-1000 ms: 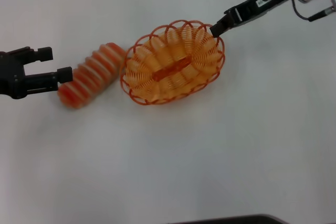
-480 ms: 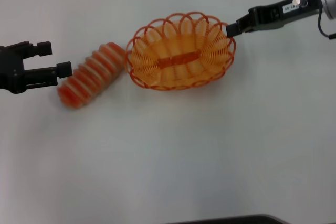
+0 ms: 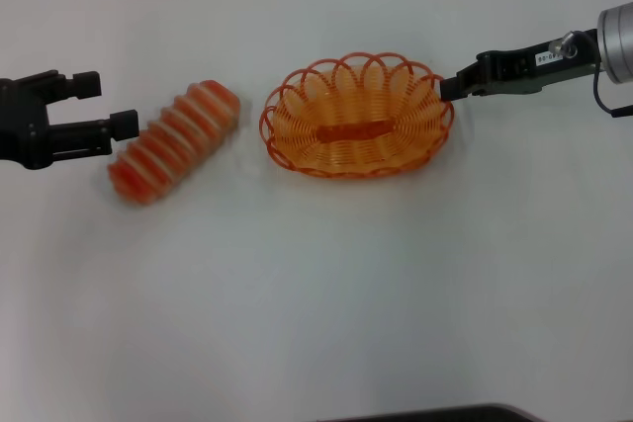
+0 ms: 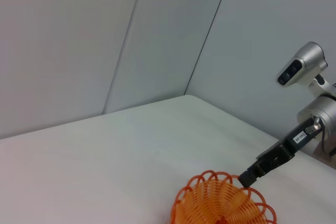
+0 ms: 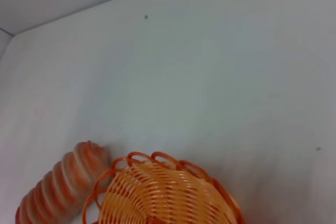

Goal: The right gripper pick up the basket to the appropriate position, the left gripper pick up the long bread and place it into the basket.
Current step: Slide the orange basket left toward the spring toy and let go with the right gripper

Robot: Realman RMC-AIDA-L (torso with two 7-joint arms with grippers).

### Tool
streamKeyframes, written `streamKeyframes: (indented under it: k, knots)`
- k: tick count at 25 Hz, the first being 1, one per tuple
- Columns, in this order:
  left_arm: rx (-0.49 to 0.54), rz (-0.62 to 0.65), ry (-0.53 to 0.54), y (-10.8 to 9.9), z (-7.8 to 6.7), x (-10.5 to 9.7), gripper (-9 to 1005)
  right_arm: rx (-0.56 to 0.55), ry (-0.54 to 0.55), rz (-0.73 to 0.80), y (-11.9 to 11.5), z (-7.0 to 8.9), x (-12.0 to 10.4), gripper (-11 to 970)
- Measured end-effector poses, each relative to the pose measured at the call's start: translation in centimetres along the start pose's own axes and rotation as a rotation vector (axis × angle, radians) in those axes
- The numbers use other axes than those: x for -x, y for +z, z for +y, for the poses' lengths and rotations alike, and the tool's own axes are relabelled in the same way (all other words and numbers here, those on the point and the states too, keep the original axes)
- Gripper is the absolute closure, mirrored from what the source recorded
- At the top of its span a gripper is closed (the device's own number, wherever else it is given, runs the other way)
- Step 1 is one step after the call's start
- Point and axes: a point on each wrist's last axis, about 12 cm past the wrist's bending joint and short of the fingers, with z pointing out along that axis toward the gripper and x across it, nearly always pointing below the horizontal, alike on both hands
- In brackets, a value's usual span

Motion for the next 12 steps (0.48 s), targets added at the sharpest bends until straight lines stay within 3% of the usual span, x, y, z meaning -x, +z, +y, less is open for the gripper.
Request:
streamKeyframes:
  k: [6,9,12]
  knots:
    - [-0.001,-0.001,0.001,0.1,0.0,0.1,141,0.005,-0.018,-0.045,-0.4,0.1,0.6,937]
    - [-0.001,-0.001,0.001,0.0,0.0,0.0,145,0.029,-0.057,-0.094,-1.7,0.3,1.4,845]
    - [0.0,-0.001,-0.002,0.0,0.0,0.0,149,0.069,-0.161,-0.141,-3.7,1.1,2.3,753]
